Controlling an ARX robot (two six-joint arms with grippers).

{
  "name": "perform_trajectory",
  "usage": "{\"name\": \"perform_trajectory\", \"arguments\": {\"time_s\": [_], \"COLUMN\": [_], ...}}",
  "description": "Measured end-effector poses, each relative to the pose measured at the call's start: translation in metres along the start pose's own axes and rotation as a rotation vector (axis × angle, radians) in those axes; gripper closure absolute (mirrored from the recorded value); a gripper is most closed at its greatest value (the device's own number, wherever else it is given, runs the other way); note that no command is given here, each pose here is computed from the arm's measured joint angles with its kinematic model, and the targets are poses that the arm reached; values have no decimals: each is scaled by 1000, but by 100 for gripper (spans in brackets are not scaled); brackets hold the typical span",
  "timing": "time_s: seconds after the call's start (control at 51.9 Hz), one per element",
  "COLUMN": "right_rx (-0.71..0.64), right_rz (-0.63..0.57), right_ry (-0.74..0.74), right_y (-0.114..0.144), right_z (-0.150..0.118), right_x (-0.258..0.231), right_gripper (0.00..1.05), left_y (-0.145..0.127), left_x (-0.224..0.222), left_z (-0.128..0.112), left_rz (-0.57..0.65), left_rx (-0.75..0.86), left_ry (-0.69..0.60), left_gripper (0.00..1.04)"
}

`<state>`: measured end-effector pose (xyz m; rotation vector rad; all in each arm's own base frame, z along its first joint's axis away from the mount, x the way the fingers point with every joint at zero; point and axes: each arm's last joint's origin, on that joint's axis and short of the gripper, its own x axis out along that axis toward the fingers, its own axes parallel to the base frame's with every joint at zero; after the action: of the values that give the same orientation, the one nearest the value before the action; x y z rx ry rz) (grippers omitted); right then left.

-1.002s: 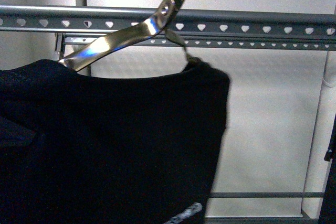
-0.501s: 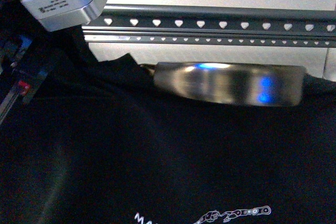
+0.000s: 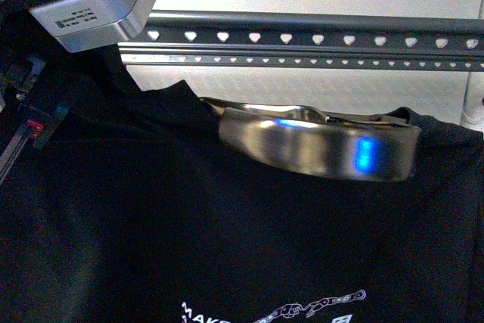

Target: Hang clothes on hanger

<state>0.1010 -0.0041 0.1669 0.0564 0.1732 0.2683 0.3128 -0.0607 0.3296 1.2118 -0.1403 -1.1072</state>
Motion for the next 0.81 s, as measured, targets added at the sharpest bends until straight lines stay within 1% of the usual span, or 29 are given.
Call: {"name": "perform_trajectory", "arguments": {"time_s": [0.039, 0.058, 0.077, 0.096, 0.116, 0.154, 0.193, 0.308, 0.347, 0.424, 0.443, 0.482, 0.501, 0.52, 0.54, 0.578, 0.598, 0.655, 0.733, 0.81], "right_rx": [29, 33, 41, 36, 26, -16, -124, -488, -562, -700, -744, -876, -968, -1009, -1084, -1146, -1223, -1383, -1462, -1473], "right_rz": [144, 150, 226, 230, 294, 351, 387, 393, 407, 456, 481, 517, 511, 508, 498, 486, 476, 445, 428, 429], "right_ry": [86, 106, 134, 146, 151, 144, 118, 65, 62, 64, 72, 64, 51, 44, 31, 19, 0, -53, -91, -102], "right_y": [-2, -5, -7, -9, -12, -18, -27, -49, -55, -62, -64, -67, -69, -69, -70, -71, -72, -71, -66, -60], "right_z": [1, 2, 4, 5, 9, 17, 32, 72, 82, 91, 95, 102, 106, 108, 112, 117, 122, 137, 154, 165], "right_x": [0, 1, 1, 1, 2, 5, 12, 38, 47, 61, 66, 81, 88, 92, 98, 104, 110, 128, 147, 161], "right_gripper": [7, 7, 7, 7, 7, 7, 7, 7, 7, 7, 7, 7, 7, 7, 7, 7, 7, 7, 7, 7], "left_y": [0, 0, 0, 0, 0, 0, 0, 0, 0, 0, 0, 0, 0, 0, 0, 0, 0, 0, 0, 0], "left_x": [0, 0, 1, 1, 1, 1, 1, -1, -1, -1, -1, 0, 0, 0, 0, 0, 0, 0, 0, 0], "left_z": [0, 0, 1, 1, 1, 1, 1, -1, -1, -1, -1, 0, 0, 0, 0, 0, 0, 0, 0, 0], "left_rz": [0, 0, -1, -2, -2, -2, -2, 1, 1, 1, 1, 0, 0, 0, 0, 0, 0, 0, 0, 0], "left_rx": [1, 1, 2, 3, 4, 4, 4, 1, 1, 1, 1, 2, 2, 3, 3, 3, 3, 5, 6, 6], "left_ry": [3, 2, -1, -2, -4, -4, -3, 5, 5, 5, 5, 3, 3, 2, 2, 2, 1, 1, 1, 2], "left_gripper": [101, 101, 101, 101, 101, 101, 101, 101, 101, 101, 101, 101, 101, 101, 101, 101, 101, 101, 101, 101]}}
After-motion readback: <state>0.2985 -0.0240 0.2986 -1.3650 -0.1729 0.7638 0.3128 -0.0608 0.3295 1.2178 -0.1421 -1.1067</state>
